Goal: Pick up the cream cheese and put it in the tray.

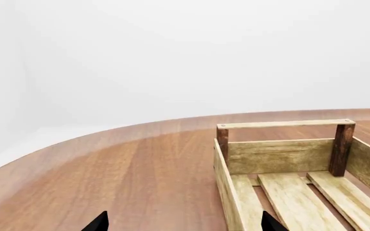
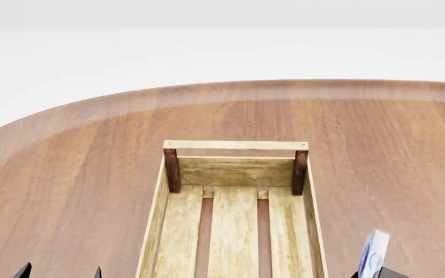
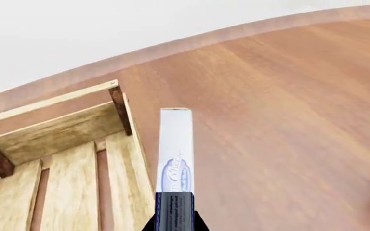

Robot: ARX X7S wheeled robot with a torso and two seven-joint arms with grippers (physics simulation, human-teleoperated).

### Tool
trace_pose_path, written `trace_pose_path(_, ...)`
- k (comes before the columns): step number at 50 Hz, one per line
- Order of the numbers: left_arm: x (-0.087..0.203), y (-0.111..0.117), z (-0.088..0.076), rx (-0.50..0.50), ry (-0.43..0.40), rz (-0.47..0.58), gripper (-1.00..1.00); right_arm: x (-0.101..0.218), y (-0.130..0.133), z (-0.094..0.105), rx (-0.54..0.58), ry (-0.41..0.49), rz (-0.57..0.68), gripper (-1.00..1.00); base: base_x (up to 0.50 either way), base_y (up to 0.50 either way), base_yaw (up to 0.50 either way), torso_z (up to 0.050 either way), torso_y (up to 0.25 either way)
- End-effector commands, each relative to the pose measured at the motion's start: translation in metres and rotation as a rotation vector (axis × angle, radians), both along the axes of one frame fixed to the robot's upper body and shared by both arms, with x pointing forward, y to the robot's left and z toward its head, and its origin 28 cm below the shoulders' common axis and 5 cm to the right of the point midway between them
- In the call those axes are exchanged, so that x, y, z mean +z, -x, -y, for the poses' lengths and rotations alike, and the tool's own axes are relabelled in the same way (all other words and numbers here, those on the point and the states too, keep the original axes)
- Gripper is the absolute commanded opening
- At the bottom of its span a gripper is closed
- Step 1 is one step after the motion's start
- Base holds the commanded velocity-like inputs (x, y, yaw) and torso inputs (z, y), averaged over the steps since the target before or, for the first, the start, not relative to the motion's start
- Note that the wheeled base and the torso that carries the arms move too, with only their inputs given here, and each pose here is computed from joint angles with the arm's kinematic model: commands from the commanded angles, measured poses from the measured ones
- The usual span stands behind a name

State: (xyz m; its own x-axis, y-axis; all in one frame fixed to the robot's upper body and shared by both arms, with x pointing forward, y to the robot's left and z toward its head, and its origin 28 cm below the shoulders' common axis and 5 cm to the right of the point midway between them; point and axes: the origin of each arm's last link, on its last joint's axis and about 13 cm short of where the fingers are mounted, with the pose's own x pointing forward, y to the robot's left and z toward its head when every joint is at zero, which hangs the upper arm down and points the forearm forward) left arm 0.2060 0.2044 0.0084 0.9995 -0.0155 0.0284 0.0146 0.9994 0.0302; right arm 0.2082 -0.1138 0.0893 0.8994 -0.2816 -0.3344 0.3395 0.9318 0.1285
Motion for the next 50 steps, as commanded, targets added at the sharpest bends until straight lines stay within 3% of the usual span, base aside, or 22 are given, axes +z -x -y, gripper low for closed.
trace_pose_path(1,0.0,0.0,0.0,0.0,0.0,0.001,1.0,0.013,-0.006,-0.014,0.068,0.021,0.042,-1.0,0.0,0.0,0.0,0.0,0.0)
trace_pose_path(27,0.001,0.0,0.0,0.0,0.002,0.002,1.0,0.017,-0.024,-0.052,0.244,0.035,0.056,-1.0,0.0,0.0,0.0,0.0,0.001)
trace_pose_path(50,0.001,0.0,0.0,0.001,0.003,0.002,1.0,-0.006,-0.039,-0.073,0.361,0.046,0.02,-1.0,0.0,0.0,0.0,0.001,0.0)
